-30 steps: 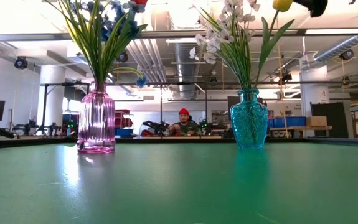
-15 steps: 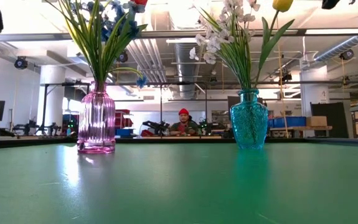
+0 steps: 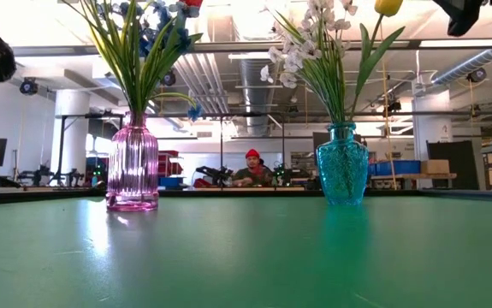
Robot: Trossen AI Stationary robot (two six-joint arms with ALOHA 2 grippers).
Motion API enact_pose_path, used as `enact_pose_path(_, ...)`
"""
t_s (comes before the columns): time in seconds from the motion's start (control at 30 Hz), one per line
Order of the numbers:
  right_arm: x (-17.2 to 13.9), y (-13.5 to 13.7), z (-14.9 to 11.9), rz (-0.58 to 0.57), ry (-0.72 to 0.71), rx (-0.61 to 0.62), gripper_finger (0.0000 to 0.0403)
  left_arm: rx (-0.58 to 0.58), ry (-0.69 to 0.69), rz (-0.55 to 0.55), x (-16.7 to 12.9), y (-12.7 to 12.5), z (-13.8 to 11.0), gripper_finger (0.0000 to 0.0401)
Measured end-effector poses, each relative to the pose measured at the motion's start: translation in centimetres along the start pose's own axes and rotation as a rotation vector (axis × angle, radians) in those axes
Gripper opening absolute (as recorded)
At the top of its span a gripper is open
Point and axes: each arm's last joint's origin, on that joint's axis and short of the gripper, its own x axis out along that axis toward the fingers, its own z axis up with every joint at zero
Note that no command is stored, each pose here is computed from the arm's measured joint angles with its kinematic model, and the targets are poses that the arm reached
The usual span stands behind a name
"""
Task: Sort flowers into vase by color
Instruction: Return to Home Position
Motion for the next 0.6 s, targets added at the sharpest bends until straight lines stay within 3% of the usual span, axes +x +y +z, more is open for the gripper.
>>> enact_pose_path(0.1,-0.2,-0.1,-0.4,-0.005,-0.001,0.01,0.0319,-0.028,-0.017,-0.028,-0.4,0.7,-0.7,0.02)
enact_pose_path(0.3,-0.3,-0.2,-0.9,-0.005,-0.002,0.022,0.031,-0.136,0.005,-0.34,-1.7,1.7,-1.0,0.02)
enact_pose_path(0.47,-0.2,-0.2,-1.8,-0.008,0.022,0.009,0.0303,-0.279,0.151,-0.232,-1.8,2.3,-3.4,0.0193)
enact_pose_path(0.6,-0.2,-0.3,-2.6,-0.009,0.038,-0.018,0.0301,-0.26,0.178,-0.232,-1.6,1.9,-4.8,0.0163)
